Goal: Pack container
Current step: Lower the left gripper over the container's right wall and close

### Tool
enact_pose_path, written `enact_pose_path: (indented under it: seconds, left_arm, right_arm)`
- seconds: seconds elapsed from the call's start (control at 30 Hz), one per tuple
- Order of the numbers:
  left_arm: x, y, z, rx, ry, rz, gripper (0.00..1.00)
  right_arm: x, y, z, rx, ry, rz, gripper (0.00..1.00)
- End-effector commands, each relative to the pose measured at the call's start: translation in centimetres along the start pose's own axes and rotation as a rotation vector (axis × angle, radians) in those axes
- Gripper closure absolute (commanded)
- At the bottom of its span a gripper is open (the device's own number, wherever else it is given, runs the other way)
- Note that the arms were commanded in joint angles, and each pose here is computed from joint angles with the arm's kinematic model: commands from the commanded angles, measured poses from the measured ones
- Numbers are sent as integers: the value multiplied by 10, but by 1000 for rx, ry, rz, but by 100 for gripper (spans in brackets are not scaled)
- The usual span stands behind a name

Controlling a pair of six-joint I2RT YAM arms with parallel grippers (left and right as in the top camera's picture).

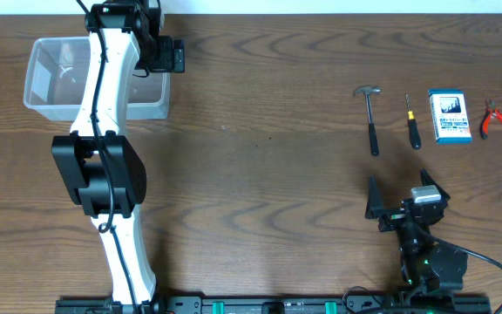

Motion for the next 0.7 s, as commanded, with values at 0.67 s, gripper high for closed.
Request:
enact_pose_path:
  seconds: [0.67]
  left_arm:
    - [4, -26, -22, 70, -19, 20, 2]
  right_arm:
    - [2, 0, 0, 0, 9, 7, 1]
Point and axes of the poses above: each gripper's point midway between its finger pads, its own y axis back along the fingers, its own x axis along the line the jaws close on, z = x × y, the point moved 2 cm from there along y, back along the fingers, and after that the axes turned 6 degrees about y, right-handed, at the moved point
